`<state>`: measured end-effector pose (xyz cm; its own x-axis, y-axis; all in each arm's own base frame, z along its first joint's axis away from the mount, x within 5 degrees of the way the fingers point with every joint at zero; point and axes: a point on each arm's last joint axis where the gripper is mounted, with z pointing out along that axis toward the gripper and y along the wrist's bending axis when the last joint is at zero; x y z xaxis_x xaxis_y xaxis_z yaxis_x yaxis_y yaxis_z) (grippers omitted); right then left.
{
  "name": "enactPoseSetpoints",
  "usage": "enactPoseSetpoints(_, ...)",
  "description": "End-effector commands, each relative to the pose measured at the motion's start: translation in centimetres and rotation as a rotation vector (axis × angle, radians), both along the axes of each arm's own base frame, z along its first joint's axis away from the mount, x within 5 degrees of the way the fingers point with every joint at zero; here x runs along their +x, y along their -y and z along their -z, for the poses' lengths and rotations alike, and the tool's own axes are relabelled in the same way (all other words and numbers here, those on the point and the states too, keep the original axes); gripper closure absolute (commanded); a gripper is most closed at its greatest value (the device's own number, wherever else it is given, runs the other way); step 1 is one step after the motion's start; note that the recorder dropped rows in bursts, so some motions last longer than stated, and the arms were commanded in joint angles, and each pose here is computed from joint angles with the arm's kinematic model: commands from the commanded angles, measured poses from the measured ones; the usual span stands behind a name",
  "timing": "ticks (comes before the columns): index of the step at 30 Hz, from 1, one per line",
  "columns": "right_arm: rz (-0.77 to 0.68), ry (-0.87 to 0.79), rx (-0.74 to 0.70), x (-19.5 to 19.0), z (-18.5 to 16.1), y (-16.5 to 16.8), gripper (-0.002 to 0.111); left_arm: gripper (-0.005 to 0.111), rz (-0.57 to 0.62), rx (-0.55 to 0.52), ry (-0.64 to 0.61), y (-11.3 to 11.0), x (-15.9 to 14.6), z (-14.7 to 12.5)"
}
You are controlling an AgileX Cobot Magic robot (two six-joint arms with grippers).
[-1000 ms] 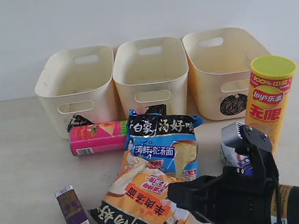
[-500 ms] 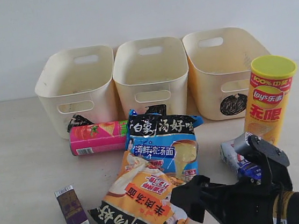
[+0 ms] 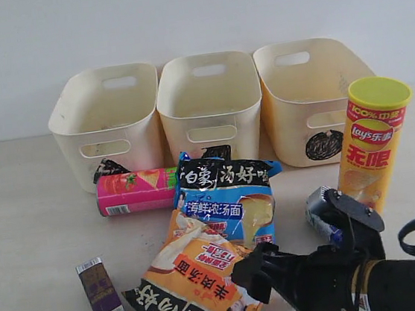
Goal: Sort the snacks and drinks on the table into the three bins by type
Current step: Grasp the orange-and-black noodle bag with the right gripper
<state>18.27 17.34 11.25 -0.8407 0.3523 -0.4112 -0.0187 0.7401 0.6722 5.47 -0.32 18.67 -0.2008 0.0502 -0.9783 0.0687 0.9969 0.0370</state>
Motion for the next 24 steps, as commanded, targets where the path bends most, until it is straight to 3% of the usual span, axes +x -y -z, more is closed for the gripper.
enactPoseSetpoints(1, 0.002, 0.005, 0.019, 1.0, 0.8, -0.9, 0.021, 0.102, -0.004, -0.005, 0.008, 0.0, 0.0, -0.1)
enactPoseSetpoints(8, -0.043, -0.049, 0.05, 1.8, 2.2, -2.6, 0.022, 0.102, -0.004, -0.005, 0.008, 0.0, 0.0, -0.1)
enactPoseSetpoints(16, -0.1, -0.058, 0.128, 1.9, 1.7, -3.7, 0.036, 0.102, -0.004, -0.005, 0.008, 0.0, 0.0, -0.1)
enactPoseSetpoints(20, -0.113, -0.063, 0.099, 2.1, 1.7, -3.9, 0.061, 0.102, -0.004, -0.005, 0.008, 0.0, 0.0, -0.1)
enactPoseSetpoints(22, -0.129, -0.061, 0.092, 2.1, 1.7, -3.9, 0.084, 0.102, -0.004, -0.005, 0.008, 0.0, 0.0, -0.1)
enactPoseSetpoints(23, -0.144, -0.046, 0.085, 2.1, 1.7, -4.0, 0.102, 0.102, -0.004, -0.005, 0.008, 0.0, 0.0, -0.1)
enactPoseSetpoints(24, -0.155, -0.037, 0.082, 2.0, 1.7, -4.0, 0.108, 0.102, -0.004, -0.005, 0.008, 0.0, 0.0, -0.1)
